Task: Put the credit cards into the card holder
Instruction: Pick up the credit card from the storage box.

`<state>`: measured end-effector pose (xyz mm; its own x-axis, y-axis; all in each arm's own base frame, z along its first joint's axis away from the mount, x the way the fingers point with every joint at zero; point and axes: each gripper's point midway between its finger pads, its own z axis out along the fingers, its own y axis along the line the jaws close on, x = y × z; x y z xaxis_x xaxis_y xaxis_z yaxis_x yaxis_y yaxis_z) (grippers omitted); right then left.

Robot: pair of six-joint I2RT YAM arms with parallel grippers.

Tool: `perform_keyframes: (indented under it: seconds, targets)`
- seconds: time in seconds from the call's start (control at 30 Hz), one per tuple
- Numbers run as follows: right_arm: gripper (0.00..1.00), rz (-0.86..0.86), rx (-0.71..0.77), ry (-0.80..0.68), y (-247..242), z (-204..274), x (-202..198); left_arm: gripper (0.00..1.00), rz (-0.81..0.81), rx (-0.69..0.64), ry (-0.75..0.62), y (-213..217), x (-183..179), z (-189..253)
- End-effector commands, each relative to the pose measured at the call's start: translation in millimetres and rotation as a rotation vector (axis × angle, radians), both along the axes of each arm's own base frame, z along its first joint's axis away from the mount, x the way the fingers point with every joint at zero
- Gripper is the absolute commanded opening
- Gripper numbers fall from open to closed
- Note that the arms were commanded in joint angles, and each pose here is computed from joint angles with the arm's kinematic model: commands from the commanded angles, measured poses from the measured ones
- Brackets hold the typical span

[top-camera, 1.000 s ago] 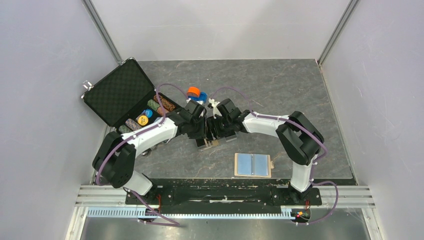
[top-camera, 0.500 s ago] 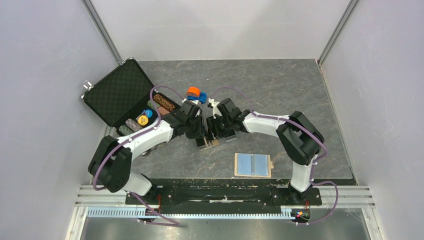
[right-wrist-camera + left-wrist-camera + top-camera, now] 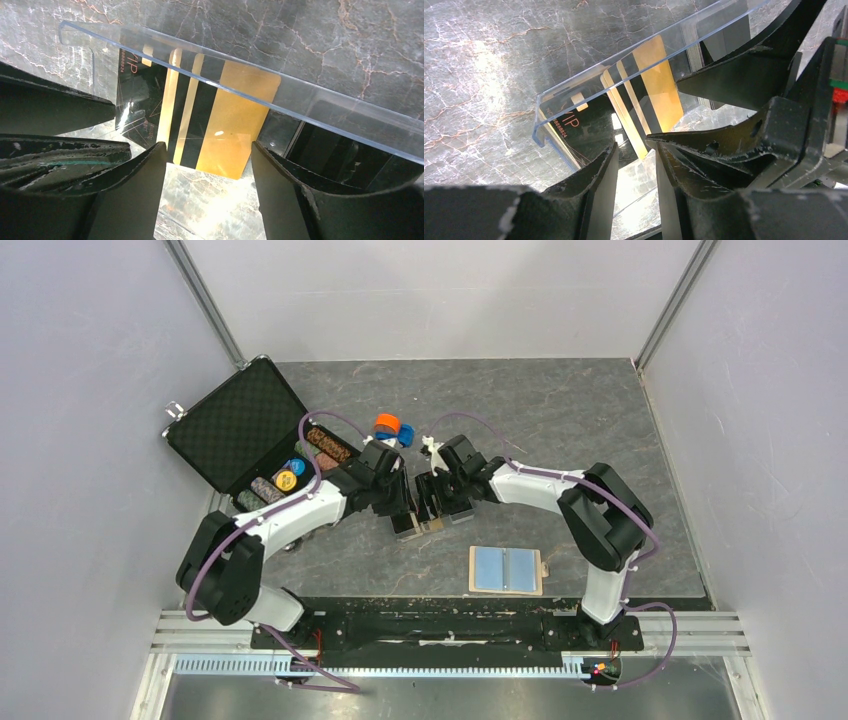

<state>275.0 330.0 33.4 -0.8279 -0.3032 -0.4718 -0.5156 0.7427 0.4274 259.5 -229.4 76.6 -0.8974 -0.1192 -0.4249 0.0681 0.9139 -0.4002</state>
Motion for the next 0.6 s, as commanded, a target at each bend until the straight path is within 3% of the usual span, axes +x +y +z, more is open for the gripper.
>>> perform_keyframes:
  seconds: [0.0, 0.4, 0.57]
  targets:
    - [0.67, -0.030, -0.110, -0.061, -23, 6, 12, 0.40, 0.015, -0.051, -0.012, -12, 11, 10]
    - [0.77, -0.018, -0.115, -0.014, -23, -8, 5, 0.37, 0.029, -0.063, 0.006, -20, 18, 4]
    - [0.77, -0.012, -0.098, 0.036, -21, -26, -5, 0.37, 0.032, -0.064, -0.006, -20, 17, 7]
